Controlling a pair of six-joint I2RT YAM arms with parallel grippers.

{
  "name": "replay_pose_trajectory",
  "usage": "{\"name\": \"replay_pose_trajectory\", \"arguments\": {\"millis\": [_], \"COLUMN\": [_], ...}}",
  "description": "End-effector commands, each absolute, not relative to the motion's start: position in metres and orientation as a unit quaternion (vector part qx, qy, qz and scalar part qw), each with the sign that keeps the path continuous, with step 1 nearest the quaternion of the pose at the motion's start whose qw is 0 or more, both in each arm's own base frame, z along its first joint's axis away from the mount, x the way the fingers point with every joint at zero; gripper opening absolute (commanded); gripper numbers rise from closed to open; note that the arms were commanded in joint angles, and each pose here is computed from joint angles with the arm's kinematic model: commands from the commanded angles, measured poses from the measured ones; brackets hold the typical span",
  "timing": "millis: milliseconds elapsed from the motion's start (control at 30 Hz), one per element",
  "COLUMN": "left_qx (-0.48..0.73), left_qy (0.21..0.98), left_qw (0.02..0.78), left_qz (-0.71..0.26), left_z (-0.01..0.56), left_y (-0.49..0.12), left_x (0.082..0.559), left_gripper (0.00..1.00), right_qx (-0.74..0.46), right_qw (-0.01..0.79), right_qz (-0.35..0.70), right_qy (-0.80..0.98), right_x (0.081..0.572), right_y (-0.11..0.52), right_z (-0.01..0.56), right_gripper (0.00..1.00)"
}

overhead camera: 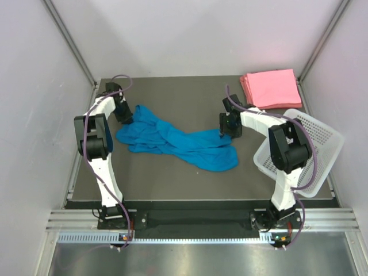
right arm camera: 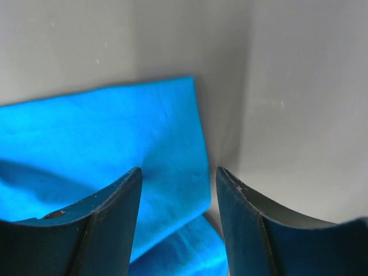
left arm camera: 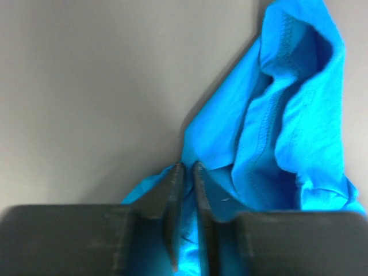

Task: Fold and stack the t-shirts
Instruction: Flatten the tshirt out

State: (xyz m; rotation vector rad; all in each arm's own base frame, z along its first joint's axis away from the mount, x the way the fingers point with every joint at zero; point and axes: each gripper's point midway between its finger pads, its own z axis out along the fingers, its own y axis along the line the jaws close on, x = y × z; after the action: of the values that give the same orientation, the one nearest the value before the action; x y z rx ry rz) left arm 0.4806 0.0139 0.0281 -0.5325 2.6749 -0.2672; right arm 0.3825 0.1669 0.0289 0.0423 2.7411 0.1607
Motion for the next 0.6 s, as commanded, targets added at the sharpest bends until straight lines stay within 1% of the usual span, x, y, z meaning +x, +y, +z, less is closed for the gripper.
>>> {"name": "replay_pose_trajectory", "arguments": {"millis": [0,67,100,300,367,400,433,533,567], "left_qx": [-0.191,-0.194,-0.196,-0.201,-0.203,-0.203,-0.207,-0.218,-0.231], "left_qy": [0.968,0.968,0.968,0.968,0.967,0.967,0.966,0.962,0.958], "left_qw": [0.142,0.143,0.139,0.135,0.141,0.141,0.146,0.159,0.169], "left_qz": [-0.082,-0.072,-0.067,-0.066,-0.06,-0.06,-0.051,-0.029,-0.008], "left_z": [0.01,0.012,0.01,0.009,0.013,0.013,0.016,0.022,0.028], "left_y": [0.008,0.012,0.013,0.012,0.015,0.014,0.018,0.027,0.038], "left_x": [0.446,0.443,0.44,0.43,0.429,0.428,0.428,0.428,0.429], "left_gripper": [0.13,0.03,0.0,0.0,0.0,0.0,0.0,0.0,0.0], "right_qx": [0.04,0.053,0.064,0.108,0.116,0.122,0.124,0.107,0.103], "right_qw": [0.22,0.216,0.211,0.202,0.208,0.212,0.22,0.263,0.272], "right_qz": [0.055,0.066,0.071,0.09,0.096,0.092,0.093,0.082,0.072], "right_qy": [0.973,0.973,0.973,0.969,0.967,0.965,0.963,0.955,0.954], "right_x": [0.38,0.376,0.372,0.363,0.366,0.367,0.371,0.399,0.407], "right_y": [0.157,0.161,0.162,0.167,0.169,0.168,0.167,0.164,0.161], "right_z": [0.053,0.054,0.051,0.042,0.04,0.039,0.041,0.063,0.07], "right_gripper": [0.55,0.55,0.55,0.54,0.5,0.47,0.32,0.12,0.01]}}
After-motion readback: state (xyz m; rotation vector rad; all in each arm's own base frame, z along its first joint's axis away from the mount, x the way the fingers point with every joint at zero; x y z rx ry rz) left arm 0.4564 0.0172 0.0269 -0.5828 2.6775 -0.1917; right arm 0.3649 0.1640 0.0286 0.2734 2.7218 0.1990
